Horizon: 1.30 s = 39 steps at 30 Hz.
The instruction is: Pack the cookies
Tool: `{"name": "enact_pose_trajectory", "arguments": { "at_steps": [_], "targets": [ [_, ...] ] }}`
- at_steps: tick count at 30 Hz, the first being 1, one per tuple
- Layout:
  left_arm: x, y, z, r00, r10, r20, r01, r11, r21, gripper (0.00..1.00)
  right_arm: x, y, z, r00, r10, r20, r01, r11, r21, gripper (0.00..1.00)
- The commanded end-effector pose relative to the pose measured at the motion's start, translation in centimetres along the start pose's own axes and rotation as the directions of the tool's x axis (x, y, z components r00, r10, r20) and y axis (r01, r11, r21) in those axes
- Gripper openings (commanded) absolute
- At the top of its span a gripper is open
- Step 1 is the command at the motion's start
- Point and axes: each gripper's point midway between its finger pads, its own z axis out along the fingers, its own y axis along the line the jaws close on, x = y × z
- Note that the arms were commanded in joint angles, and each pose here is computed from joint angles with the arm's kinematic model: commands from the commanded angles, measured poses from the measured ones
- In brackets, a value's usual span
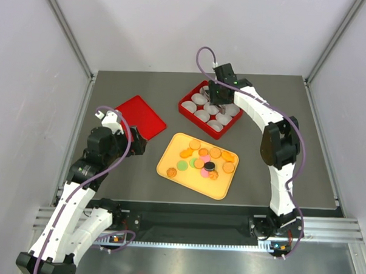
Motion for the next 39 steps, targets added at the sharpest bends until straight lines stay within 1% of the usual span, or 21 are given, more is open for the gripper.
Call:
{"name": "enact_pose_trajectory", "arguments": {
  "at_steps": [1,2,5,12,17,18,19,20,21,22,23,24,25,26,27,28,30,31,32,35,39],
  "targets": [
    [-0.4,-0.2,0.1,1.000,0.013,0.021,-0.014,1.000,0.012,0.99,-3.9,1.2,-2.0,0.994,0.009,0.111,-0.006,1.000,-0.028,0.48],
    [-0.5,-0.2,0.1,1.000,0.013,0.021,-0.014,1.000,0.012,0.98,-3.9,1.2,-2.1,0.994,0.007,0.112,-0.004,1.000,-0.028,0.51],
    [-0.4,-0.2,0.1,1.000,0.012,0.020,-0.012,1.000,0.011,0.99,-4.6,1.3,-2.8,0.991,0.009,0.136,-0.005,0.999,-0.032,0.54],
    [-0.4,-0.2,0.1,1.000,0.013,0.020,-0.014,1.000,0.011,0.99,-5.8,1.4,-5.4,0.984,0.012,0.177,-0.004,0.999,-0.044,0.54],
    [-0.4,-0.2,0.1,1.000,0.013,0.018,-0.014,1.000,0.014,0.99,-6.1,1.3,-8.9,0.976,0.019,0.219,-0.009,0.999,-0.050,0.53],
    [-0.4,-0.2,0.1,1.000,0.013,0.018,-0.014,1.000,0.014,0.99,-5.1,1.2,-8.9,0.979,0.019,0.201,-0.009,0.999,-0.048,0.53],
    [-0.4,-0.2,0.1,1.000,0.013,0.020,-0.014,1.000,0.015,0.99,-5.3,1.4,-10.6,0.974,0.022,0.226,-0.009,0.998,-0.060,0.53],
    [-0.4,-0.3,0.1,1.000,0.013,0.019,-0.014,1.000,0.016,0.99,-4.1,1.3,-10.5,0.978,0.015,0.208,-0.003,0.998,-0.056,0.53],
    [-0.4,-0.2,0.1,1.000,0.012,0.020,-0.012,1.000,0.015,0.99,-4.1,1.5,-12.2,0.973,0.019,0.231,-0.004,0.998,-0.067,0.53],
    [-0.4,-0.3,0.1,1.000,0.012,0.020,-0.012,1.000,0.018,0.99,-3.5,1.7,-12.7,0.973,0.016,0.231,0.001,0.997,-0.073,0.53],
    [-0.5,-0.3,0.1,1.000,0.012,0.021,-0.012,1.000,0.017,0.99,-1.8,1.6,-12.5,0.979,0.005,0.202,0.009,0.998,-0.069,0.53],
    [-0.5,-0.3,0.1,1.000,0.012,0.022,-0.012,1.000,0.017,0.99,-1.8,1.7,-14.4,0.972,0.004,0.233,0.014,0.997,-0.074,0.53],
    [-0.4,-0.3,0.0,1.000,0.012,0.022,-0.012,1.000,0.019,0.99,-1.0,2.4,-15.0,0.972,-0.009,0.233,0.030,0.996,-0.086,0.53],
    [-0.4,-0.3,0.0,1.000,0.012,0.022,-0.012,1.000,0.019,0.99,1.0,2.4,-14.7,0.979,-0.022,0.203,0.040,0.996,-0.083,0.53],
    [-0.4,-0.3,0.0,1.000,0.012,0.022,-0.012,1.000,0.019,0.99,1.4,3.1,-16.5,0.974,-0.032,0.226,0.057,0.993,-0.105,0.53],
    [-0.5,-0.3,0.0,1.000,0.012,0.023,-0.013,1.000,0.021,0.99,3.4,3.3,-16.3,0.980,-0.043,0.194,0.065,0.992,-0.109,0.53],
    [-0.4,-0.3,0.1,1.000,0.014,0.019,-0.014,1.000,0.021,0.99,5.2,5.1,-18.2,0.976,-0.078,0.202,0.111,0.982,-0.154,0.53],
    [-0.4,-0.4,0.1,1.000,0.014,0.018,-0.014,1.000,0.024,0.99,7.0,5.2,-18.1,0.981,-0.091,0.172,0.118,0.981,-0.152,0.53],
    [-0.4,-0.4,0.1,1.000,0.014,0.018,-0.014,1.000,0.024,0.99,8.0,6.3,-19.2,0.978,-0.110,0.180,0.142,0.973,-0.180,0.52],
    [-0.4,-0.4,0.2,1.000,0.013,0.017,-0.014,1.000,0.022,0.99,11.3,7.9,-20.2,0.979,-0.151,0.135,0.179,0.958,-0.223,0.52],
    [-0.3,-0.4,0.3,1.000,0.013,0.010,-0.014,1.000,0.023,0.99,14.0,8.3,-21.0,0.978,-0.184,0.102,0.203,0.951,-0.235,0.52]
  ]
}}
